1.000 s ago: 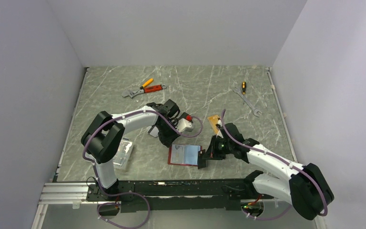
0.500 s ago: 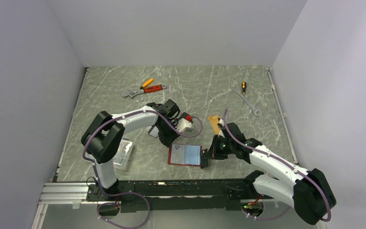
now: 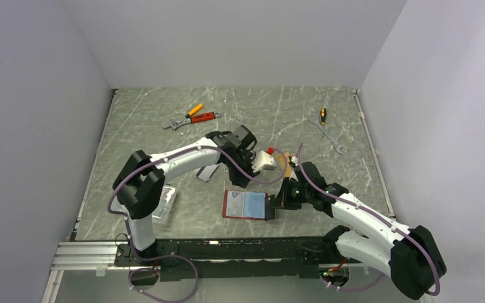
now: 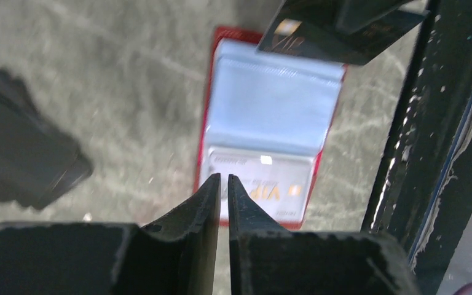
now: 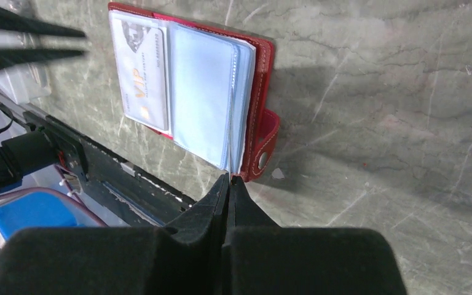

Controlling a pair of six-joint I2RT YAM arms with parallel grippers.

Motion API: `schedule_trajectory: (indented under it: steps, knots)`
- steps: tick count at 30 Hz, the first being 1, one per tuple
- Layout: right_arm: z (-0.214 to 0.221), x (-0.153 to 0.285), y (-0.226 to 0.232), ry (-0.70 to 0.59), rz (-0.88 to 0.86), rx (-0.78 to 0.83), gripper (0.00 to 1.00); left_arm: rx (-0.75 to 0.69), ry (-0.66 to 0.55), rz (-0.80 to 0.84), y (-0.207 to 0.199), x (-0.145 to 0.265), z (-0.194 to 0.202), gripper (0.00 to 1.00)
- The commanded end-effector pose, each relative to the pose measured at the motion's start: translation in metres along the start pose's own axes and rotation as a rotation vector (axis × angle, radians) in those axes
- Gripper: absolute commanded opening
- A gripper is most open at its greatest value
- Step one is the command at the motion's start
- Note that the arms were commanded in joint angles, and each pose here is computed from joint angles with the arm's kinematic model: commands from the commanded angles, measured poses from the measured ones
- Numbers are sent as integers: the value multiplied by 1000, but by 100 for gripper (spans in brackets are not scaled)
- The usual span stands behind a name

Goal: Put the credit cards into the card holder
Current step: Insert the credit card into the card holder.

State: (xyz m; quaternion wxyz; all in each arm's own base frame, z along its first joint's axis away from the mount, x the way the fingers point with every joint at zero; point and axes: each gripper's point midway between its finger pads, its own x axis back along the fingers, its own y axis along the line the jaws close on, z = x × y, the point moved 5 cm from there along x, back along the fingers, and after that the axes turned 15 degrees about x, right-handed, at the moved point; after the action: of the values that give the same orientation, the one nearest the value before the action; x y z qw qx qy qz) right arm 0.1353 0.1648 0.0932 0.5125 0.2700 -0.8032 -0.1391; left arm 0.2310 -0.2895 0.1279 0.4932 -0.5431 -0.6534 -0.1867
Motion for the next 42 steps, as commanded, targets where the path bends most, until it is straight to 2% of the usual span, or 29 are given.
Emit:
schedule_trajectory:
  steps: [1,7,16,27,36,42]
  knots:
    - [-12,0,9,-63,-43,-14,0,-53,-13,51,-21,-40,-8,15]
    - [-10,-7,13,-77,-108,-38,0,-73,-53,25,-17,-63,-15,16]
    - [11,-23,-4,-12,-66,-64,0,-91,-59,41,-22,-77,-10,16]
    - [25,-28,-16,6,-32,-92,0,-107,-33,-19,-18,-54,23,14]
    - [18,-30,-12,6,-41,-84,0,-118,-41,-43,-15,-42,30,13]
    - [6,-27,2,0,-112,-51,0,-111,-56,-47,-12,-36,28,12]
